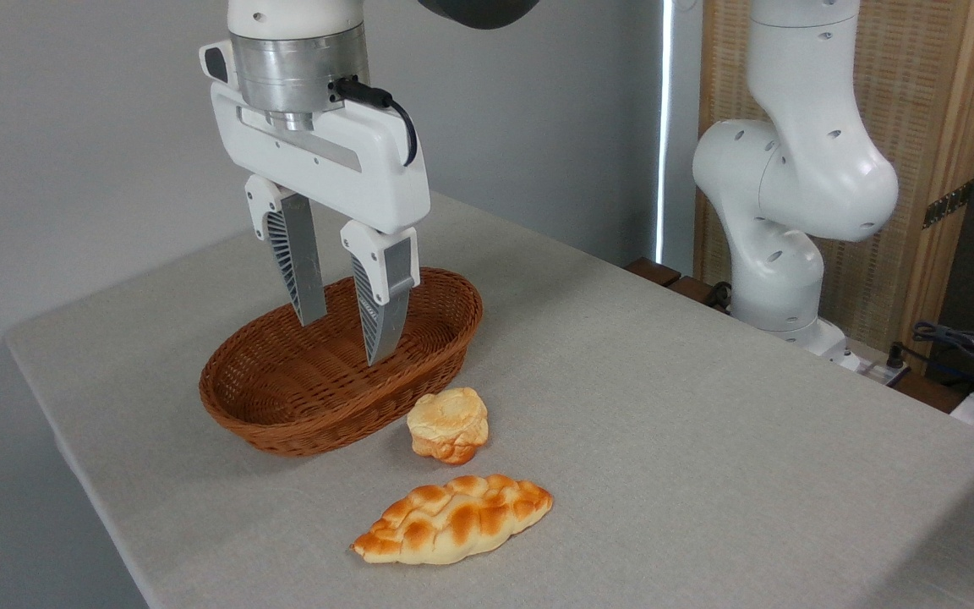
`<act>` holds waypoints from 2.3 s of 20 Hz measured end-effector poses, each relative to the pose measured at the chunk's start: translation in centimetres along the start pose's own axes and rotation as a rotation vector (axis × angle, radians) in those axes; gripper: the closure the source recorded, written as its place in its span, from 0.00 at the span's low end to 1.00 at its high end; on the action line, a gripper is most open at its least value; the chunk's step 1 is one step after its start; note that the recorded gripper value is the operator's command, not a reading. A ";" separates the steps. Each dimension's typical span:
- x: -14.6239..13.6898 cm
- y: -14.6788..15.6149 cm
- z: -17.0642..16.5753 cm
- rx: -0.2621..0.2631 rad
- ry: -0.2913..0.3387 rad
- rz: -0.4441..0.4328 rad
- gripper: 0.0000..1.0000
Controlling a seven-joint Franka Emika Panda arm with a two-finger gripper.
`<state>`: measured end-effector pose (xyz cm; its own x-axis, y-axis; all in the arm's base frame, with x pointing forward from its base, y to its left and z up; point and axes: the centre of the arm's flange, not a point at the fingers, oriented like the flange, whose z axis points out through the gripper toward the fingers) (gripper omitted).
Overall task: Put bread into the basket
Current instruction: 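Move the open gripper from above the basket toward the small roll, then lower the gripper around the small round bread roll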
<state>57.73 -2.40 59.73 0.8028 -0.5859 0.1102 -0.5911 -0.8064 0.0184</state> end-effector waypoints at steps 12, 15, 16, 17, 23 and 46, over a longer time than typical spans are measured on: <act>-0.1 0.0 0.2 -0.005 -0.007 0.000 0.00; 0.0 0.2 0.4 -0.008 -0.012 0.006 0.00; 0.1 0.5 0.6 -0.011 -0.015 0.012 0.00; 0.2 0.7 0.9 -0.015 -0.020 0.025 0.00; 1.0 3.5 4.2 -0.066 -0.069 0.300 0.00; -2.6 5.2 14.3 -0.257 -0.274 1.400 0.00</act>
<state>53.63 -6.23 45.33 -0.4622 -0.8868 -0.0019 -0.8622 0.4488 0.2349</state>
